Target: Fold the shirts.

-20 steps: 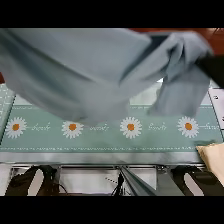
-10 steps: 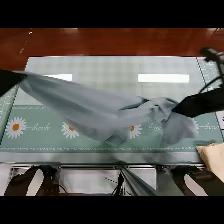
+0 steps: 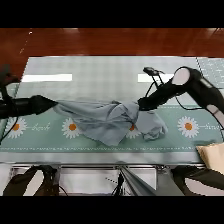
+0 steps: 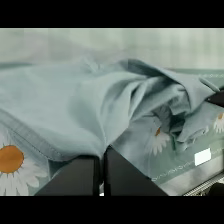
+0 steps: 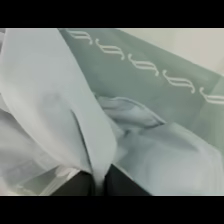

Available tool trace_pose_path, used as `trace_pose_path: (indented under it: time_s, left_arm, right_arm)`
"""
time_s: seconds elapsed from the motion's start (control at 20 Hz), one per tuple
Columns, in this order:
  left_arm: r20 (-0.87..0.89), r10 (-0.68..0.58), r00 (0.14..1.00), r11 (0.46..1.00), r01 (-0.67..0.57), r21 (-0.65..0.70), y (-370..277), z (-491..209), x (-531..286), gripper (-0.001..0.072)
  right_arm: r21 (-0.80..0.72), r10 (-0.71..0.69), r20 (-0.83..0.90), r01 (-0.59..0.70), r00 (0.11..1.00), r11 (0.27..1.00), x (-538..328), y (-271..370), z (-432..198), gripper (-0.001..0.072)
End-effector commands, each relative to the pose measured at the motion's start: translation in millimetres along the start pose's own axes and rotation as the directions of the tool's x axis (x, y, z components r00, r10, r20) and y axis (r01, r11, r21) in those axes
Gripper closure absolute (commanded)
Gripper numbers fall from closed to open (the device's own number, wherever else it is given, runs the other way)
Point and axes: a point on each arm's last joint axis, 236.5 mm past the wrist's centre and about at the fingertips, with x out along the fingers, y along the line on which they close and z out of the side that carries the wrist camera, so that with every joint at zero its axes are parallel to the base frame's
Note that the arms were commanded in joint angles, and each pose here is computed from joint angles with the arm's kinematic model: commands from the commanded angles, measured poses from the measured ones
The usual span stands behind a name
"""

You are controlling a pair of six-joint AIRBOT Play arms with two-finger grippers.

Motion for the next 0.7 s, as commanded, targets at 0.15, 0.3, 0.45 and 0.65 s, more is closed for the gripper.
trace_pose_path:
  time_s: [0.15, 0.3, 0.45, 0.65]
  left_arm:
    - [-0.107, -0.009, 0.994, 1.000, 0.010, 0.004, 17.0, -34.6, 29.2, 0.0681]
    - [-0.107, -0.009, 0.994, 1.000, 0.011, 0.012, 17.2, -34.6, 29.3, 0.0681]
    - [-0.107, -0.010, 0.994, 1.000, 0.012, 0.024, 17.0, -34.7, 29.3, 0.0681]
    - [-0.107, -0.010, 0.994, 0.999, 0.014, 0.033, 17.0, -34.7, 29.3, 0.0680]
  right_arm:
    - [0.062, -0.015, -0.066, 0.019, 0.998, 0.998, 2.6, -24.6, -4.7, 0.0174]
    - [0.070, -0.142, -0.003, 0.142, 0.990, 0.987, -59.6, -59.0, -16.9, 0.0174]
    - [0.209, -0.220, 0.079, 0.200, 0.972, 0.957, -101.3, -92.4, -46.8, 0.0177]
    - [0.348, 0.000, 0.130, -0.046, 0.992, 0.936, -65.6, -55.8, -96.1, 0.0162]
